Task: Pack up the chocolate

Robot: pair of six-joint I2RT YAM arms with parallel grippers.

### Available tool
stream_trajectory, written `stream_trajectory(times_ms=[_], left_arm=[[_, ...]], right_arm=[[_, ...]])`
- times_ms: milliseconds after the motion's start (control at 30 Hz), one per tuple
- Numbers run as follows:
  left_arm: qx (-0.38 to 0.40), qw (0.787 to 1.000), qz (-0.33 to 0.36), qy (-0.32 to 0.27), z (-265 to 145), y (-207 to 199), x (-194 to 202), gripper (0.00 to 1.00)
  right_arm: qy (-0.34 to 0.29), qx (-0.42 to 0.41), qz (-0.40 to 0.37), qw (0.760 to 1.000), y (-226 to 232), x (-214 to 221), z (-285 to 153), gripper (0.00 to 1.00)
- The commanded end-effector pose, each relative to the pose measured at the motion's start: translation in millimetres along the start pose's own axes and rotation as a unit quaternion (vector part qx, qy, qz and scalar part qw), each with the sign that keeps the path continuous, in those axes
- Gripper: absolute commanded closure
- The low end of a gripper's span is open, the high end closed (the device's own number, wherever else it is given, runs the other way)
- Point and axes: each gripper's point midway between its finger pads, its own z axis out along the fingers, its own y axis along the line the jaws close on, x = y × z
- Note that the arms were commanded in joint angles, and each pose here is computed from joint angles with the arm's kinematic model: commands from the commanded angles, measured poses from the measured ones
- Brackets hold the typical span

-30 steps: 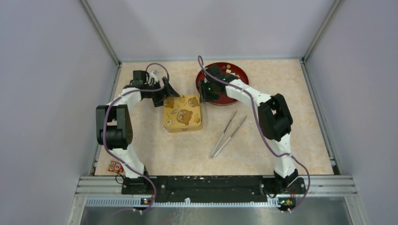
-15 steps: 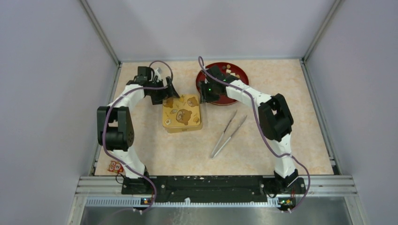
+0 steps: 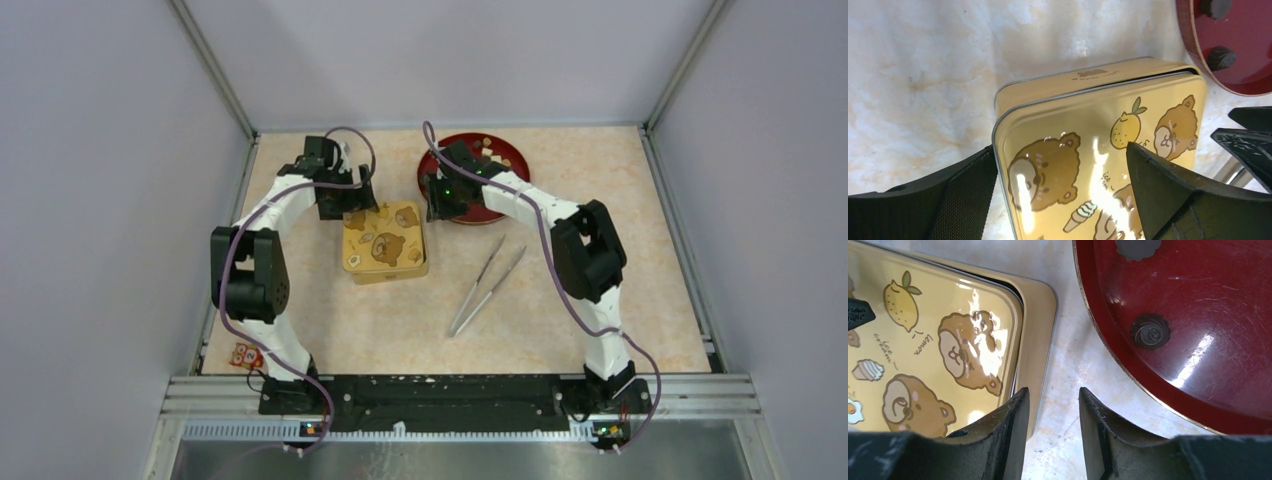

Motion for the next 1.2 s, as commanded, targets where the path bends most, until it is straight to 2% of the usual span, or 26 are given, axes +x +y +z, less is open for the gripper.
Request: stream_trajectory(times_ms=[0,233,433,667,833,900,967,1067,1167], left_arm=[[-0.048,0.998,0.034,-0.023,-11,5,-14,0.01],[-0.08,0.995,0.046,-0.028,-14,7,-16,0.01],[-0.072,0.992,0.05,-0.087,-43,-4,-36,0.01],[-0.107,0.986,0.039,-0.118,-66,2,-47,0.01],[-0.101,0.986,0.045,-0.126,-84,-1,-41,0.01],[-0.081,0.988,0.052,-0.123,-90,-6,-29,0.01],[-0.064,0.991,0.049,-0.104,-86,-7,-10,0.01],[-0.037,0.995,0.032,-0.081,-82,-5,18,0.01],[-0.009,0.996,0.016,-0.087,-82,-5,35,0.04]], right_arm=[[-0.046,-0.018,0.003,0.999,11,-27,-30,0.59],[-0.045,-0.017,0.002,0.999,11,-27,-30,0.59],[-0.049,-0.017,0.003,0.999,11,-27,-34,0.59],[-0.066,-0.027,0.006,0.997,14,-29,-43,0.58],[-0.085,-0.052,0.001,0.995,24,-31,-56,0.49],[-0.098,-0.072,-0.005,0.993,30,-30,-64,0.39],[-0.106,-0.079,-0.009,0.991,34,-28,-71,0.34],[-0.1,-0.098,-0.015,0.99,40,-18,-72,0.29],[-0.088,-0.111,-0.022,0.99,48,-9,-66,0.26]])
